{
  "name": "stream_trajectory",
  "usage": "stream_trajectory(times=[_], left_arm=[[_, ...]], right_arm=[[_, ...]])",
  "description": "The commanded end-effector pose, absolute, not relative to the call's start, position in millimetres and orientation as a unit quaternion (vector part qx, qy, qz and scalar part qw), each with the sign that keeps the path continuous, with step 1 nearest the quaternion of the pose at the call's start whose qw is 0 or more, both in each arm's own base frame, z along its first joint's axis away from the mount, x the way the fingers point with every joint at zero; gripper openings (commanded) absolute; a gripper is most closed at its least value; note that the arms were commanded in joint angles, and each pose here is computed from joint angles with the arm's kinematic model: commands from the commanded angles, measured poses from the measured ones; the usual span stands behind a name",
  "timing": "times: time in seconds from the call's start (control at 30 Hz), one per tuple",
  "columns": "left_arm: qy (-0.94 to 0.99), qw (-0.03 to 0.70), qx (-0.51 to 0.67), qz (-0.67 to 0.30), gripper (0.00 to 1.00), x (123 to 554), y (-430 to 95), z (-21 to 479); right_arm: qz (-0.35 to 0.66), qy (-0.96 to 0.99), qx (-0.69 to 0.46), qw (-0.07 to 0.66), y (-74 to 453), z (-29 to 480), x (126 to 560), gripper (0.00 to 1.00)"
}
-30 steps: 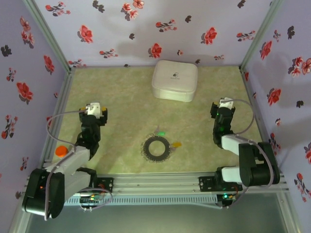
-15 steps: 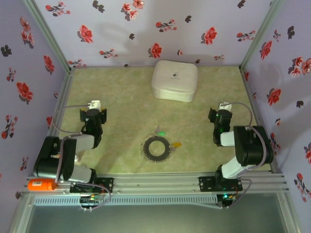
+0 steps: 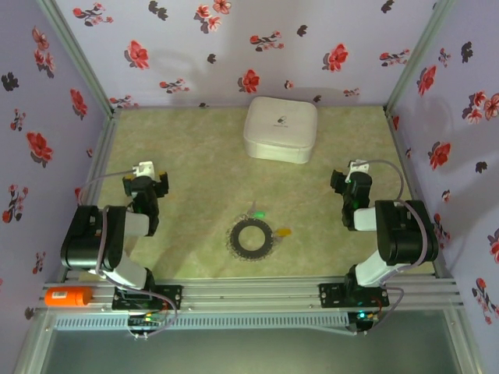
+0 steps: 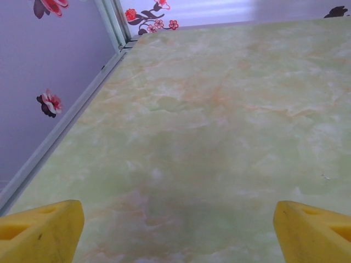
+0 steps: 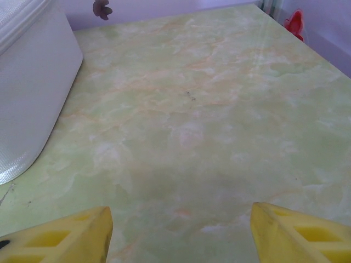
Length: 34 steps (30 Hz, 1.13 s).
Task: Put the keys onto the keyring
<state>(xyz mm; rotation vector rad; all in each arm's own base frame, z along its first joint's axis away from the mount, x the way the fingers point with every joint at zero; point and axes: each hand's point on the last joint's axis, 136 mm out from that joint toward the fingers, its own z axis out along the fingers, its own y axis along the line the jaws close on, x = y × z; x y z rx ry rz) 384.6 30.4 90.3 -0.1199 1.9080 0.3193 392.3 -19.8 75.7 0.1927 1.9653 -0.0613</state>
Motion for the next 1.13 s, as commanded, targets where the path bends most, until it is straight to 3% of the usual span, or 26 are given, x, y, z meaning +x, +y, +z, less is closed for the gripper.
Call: stream_trajectory(times=[0.0, 0.07, 0.3, 0.63, 1.1], left_arm=[[0.8, 0.582, -0.077, 0.12, 0.94, 391, 37, 100], [0.801, 0.582, -0.082, 0.114, 1.0, 391, 39, 99], [0.765, 0.642, -0.011, 0.058, 1.0, 365, 10, 106], [0.762, 0.641, 0.095, 0.004, 1.0, 356, -28, 101], [0.788, 0.613, 0.056, 0.028, 1.0, 377, -13, 98]], right_arm=[[-0.02, 0.823, 0.083, 0.562, -20, 86, 397, 0.69], [-0.019, 0.823, 0.084, 0.562, -20, 86, 397, 0.69], [-0.02, 0.823, 0.083, 0.562, -20, 86, 397, 0.71], [-0.02, 0.823, 0.083, 0.562, -20, 85, 397, 0.73], [-0.02, 0.823, 0.083, 0.562, -20, 86, 397, 0.76]])
